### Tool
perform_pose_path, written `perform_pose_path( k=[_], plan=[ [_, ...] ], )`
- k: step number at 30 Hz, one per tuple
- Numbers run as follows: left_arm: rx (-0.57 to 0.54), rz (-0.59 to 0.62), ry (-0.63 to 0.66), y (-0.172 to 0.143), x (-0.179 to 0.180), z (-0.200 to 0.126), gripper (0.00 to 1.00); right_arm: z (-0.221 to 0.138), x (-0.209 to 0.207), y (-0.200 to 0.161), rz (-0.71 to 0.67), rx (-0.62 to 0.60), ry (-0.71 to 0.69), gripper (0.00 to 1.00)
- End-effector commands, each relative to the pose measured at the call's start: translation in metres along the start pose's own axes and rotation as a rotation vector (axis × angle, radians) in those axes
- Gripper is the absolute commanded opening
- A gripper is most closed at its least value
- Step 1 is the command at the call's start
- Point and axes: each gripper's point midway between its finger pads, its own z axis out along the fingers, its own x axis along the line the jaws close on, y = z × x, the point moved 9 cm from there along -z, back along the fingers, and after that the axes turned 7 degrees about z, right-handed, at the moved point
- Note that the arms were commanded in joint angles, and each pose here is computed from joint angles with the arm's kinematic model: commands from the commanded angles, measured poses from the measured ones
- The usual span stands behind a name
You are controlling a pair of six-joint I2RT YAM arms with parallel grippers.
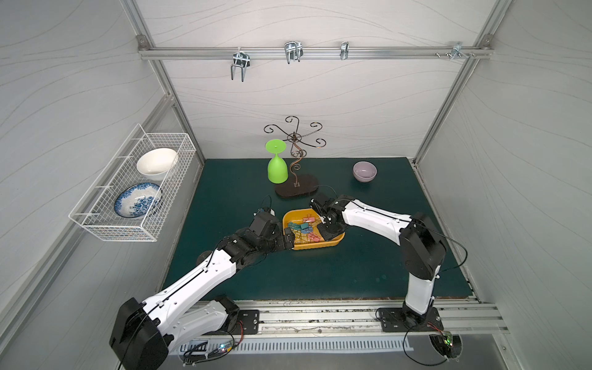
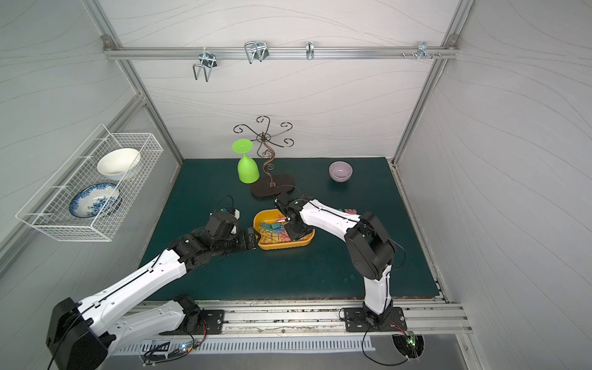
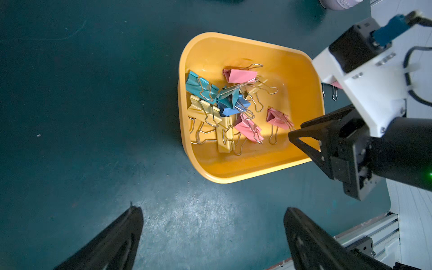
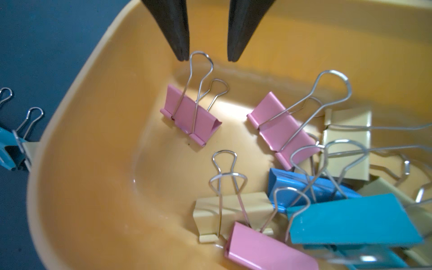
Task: Take out the binder clips from the storage box
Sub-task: Pick up the binder clip from the storage box.
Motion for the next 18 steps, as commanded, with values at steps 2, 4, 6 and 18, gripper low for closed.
perform_pose_path(
  k=[2, 4, 6, 18],
  plan=[
    [-0.028, -0.011, -0.017, 0.004, -0.001, -0.002, 0.99, 0.003, -0.003, -0.003, -0.081, 0.065, -0.076, 0.29],
    [-0.027, -0.015, -0.011, 0.004, 0.0, -0.001, 0.99, 0.004, -0.003, -0.001, -0.089, 0.061, -0.08, 0.26],
    [-0.026, -0.019, -0.014, 0.004, 0.001, -0.001, 0.99, 0.005, -0.002, 0.001, -0.098, 0.06, -0.088, 0.23],
    [0.007, 0.008, -0.088, 0.01, -0.011, 0.004, 0.99, -0.012, -0.011, 0.015, -0.132, -0.009, -0.202, 0.0]
  ],
)
